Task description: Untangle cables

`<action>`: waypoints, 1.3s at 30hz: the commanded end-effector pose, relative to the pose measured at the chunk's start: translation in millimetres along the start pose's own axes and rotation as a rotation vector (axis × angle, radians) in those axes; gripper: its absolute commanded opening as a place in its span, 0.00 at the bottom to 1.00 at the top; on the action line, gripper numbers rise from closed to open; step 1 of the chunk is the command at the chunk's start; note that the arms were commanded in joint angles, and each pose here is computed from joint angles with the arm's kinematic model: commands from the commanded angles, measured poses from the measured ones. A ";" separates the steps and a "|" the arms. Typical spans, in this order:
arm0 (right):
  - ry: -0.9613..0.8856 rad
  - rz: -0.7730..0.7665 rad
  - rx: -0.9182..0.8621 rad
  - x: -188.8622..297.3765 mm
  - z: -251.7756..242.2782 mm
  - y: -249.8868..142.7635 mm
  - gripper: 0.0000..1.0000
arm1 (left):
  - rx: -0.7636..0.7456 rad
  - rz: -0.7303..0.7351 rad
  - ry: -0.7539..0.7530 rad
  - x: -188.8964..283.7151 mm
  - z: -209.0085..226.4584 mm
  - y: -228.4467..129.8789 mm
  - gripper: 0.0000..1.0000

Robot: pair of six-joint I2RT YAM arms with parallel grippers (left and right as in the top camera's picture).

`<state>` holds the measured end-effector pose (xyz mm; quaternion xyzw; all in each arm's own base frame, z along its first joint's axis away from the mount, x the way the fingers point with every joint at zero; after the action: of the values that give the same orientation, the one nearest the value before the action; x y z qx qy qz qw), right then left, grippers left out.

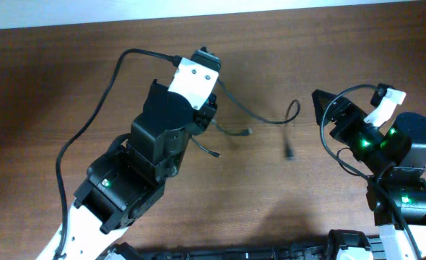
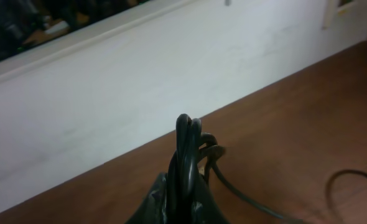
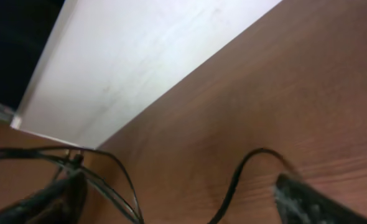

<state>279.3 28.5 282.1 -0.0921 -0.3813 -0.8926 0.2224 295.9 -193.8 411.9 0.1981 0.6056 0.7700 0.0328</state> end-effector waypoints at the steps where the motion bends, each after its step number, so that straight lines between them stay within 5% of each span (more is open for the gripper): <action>1: 0.003 -0.011 0.010 2.7 1.2 2.6 0.99 | 0.041 -0.073 -0.118 12.5 -12.2 19.2 0.00; 4: 0.056 0.009 0.039 2.9 9.8 0.2 0.99 | 0.041 -0.092 -0.218 15.2 -27.1 23.2 0.00; 14: 0.572 0.079 0.580 28.0 84.4 -22.2 0.99 | -0.230 -0.216 -0.663 45.0 -90.5 27.8 0.00; 24: 0.925 0.110 0.793 65.3 120.7 -41.5 0.99 | -0.268 -0.225 -0.799 50.3 -110.1 21.3 0.00; 37: 0.941 0.108 0.807 67.4 122.3 -41.9 0.94 | -0.351 -0.228 -1.075 70.7 -140.6 0.0 0.00; 38: 0.942 0.106 0.810 67.4 122.5 -41.6 0.90 | -0.349 -0.234 -1.093 73.2 -141.9 0.3 0.00; 39: 0.943 0.104 0.813 67.7 122.8 -41.5 0.77 | -0.348 -0.241 -1.101 74.5 -142.5 1.3 0.00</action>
<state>204.3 119.5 359.3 0.3718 -0.5401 -0.6212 0.4292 194.5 -300.3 393.2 0.4864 0.3998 0.6590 0.4115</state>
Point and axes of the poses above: each gripper's point midway between its finger pads, its own x axis back along the fingers, its own z axis along the line the jaws close on, y = z × x, the point moved 2 cm from there along x, back along the fingers, and after that the axes turned 4 degrees about x, right-handed, at the moved point
